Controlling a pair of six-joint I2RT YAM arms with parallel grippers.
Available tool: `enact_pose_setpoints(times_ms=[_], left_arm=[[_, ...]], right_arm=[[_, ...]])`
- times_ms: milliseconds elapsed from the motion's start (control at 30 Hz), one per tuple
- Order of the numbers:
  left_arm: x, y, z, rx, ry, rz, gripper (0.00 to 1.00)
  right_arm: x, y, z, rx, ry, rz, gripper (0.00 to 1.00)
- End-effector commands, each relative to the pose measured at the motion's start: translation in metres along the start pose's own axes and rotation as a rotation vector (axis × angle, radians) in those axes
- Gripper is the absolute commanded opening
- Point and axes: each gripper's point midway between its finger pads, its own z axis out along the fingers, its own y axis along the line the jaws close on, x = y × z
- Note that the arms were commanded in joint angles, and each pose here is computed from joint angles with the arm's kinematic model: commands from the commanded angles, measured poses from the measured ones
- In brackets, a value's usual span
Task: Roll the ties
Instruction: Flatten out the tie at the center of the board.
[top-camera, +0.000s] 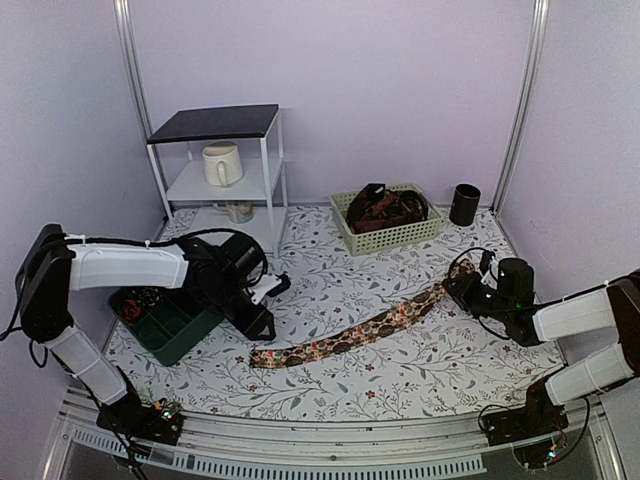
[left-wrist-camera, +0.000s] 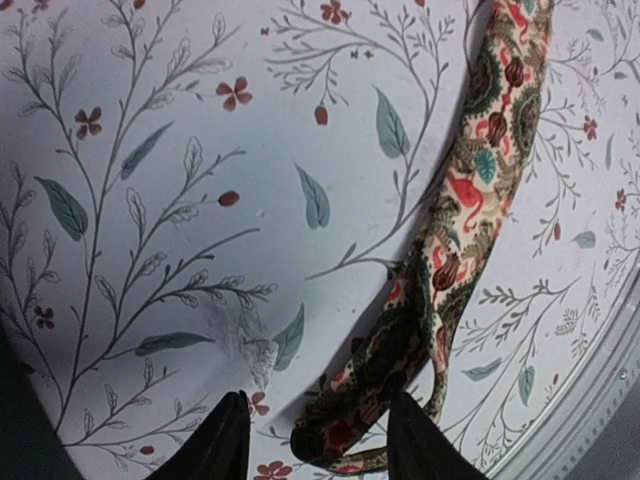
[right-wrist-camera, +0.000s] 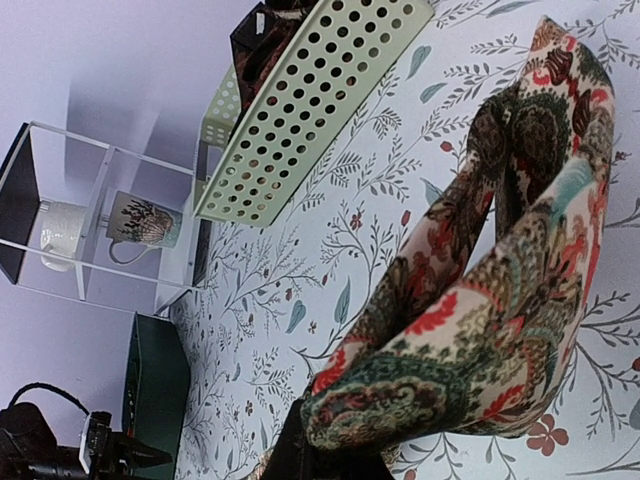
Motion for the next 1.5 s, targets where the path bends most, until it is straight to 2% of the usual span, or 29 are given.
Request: enact_pose_setpoints(times_ms=[0, 267, 600, 767, 933, 1133, 1467], left_arm=[[0.023, -0.002, -0.002, 0.034, 0.086, -0.075, 0.46], [0.041, 0.003, 0.016, 0.023, 0.195, -0.133, 0.46], [0.032, 0.002, 0.013, 0.036, 0.154, -0.149, 0.48], [0.022, -0.013, 0.007, 0.125, 0.095, -0.143, 0.50], [0.032, -0.015, 0.015, 0.145, 0.128, -0.165, 0.50], [0.030, -0.012, 0.009, 0.125, 0.117, -0.186, 0.51], [0.038, -0.025, 0.009, 0.202, 0.109, -0.207, 0.52]], right_arm=[[-0.004, 0.001, 0.006, 0.006, -0.006, -0.009, 0.04], [-0.009, -0.010, 0.006, 0.039, -0.012, 0.018, 0.04], [-0.018, -0.045, 0.008, 0.144, -0.023, 0.074, 0.04], [-0.017, -0.056, 0.010, 0.172, -0.012, 0.094, 0.03], [-0.016, -0.059, 0.012, 0.180, -0.007, 0.102, 0.03], [-0.021, -0.066, 0.011, 0.209, -0.027, 0.113, 0.03], [-0.026, -0.070, 0.015, 0.227, -0.031, 0.125, 0.03]])
